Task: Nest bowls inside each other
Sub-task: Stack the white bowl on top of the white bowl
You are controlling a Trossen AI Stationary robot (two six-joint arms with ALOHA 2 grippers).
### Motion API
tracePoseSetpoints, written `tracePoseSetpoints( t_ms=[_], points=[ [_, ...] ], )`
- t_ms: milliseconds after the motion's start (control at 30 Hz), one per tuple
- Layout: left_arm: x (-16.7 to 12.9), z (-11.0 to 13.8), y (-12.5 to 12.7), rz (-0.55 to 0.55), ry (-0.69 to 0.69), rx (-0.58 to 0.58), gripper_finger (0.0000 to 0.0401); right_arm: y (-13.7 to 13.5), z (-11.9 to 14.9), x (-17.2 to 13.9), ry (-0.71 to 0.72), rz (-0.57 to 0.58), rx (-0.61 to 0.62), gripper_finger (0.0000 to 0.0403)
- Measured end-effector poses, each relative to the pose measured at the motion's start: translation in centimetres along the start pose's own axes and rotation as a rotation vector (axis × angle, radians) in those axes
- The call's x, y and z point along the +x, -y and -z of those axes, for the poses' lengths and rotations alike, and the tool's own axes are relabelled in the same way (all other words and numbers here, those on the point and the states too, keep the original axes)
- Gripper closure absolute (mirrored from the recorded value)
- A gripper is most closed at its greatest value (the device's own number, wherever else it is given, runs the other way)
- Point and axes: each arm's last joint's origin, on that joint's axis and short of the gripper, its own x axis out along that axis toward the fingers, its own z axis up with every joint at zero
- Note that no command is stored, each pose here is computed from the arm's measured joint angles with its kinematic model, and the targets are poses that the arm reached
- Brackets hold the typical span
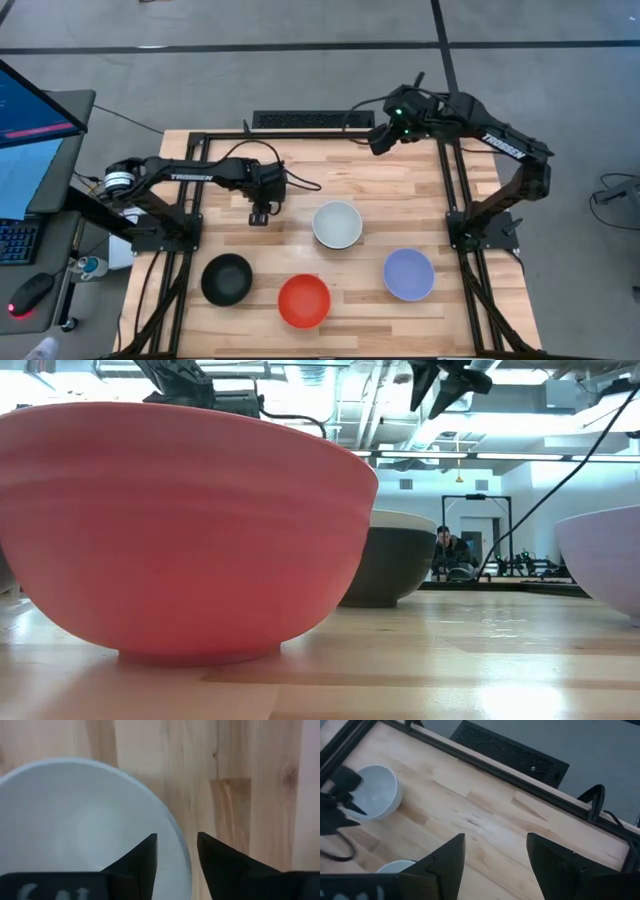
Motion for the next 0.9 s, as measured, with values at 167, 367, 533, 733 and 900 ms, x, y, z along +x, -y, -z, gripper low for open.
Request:
tracePoseSetpoints(
  t_ms=[167, 367, 533, 733, 900],
  points=[
    [1.3, 0.0, 0.2, 0.033, -0.058, -0.009, 0.0307, 0.3, 0.1, -0.5, 0.008, -0.003, 0.006, 0.0168],
    [1.4, -0.1, 0.3, 0.016, -0.076, -0.015, 0.0359, 0.4, 0.6, -0.7, -0.03, 0.013, -0.031, 0.0168],
    [0.4, -0.9, 0.1, 0.008, -0.061, -0.039, 0.0395, 0.5, 0.8, -0.8, -0.047, 0.022, -0.048, 0.0168],
    [-1.0, -1.6, 0.3, 0.065, -0.064, -0.084, 0.0399, 1.5, 1.2, -0.4, -0.108, 0.141, -0.09, 0.0168],
    [-3.7, -3.4, 1.4, 0.039, -0.063, -0.048, 0.04, 2.7, 0.9, -0.5, -0.107, 0.18, -0.049, 0.0168]
  ],
)
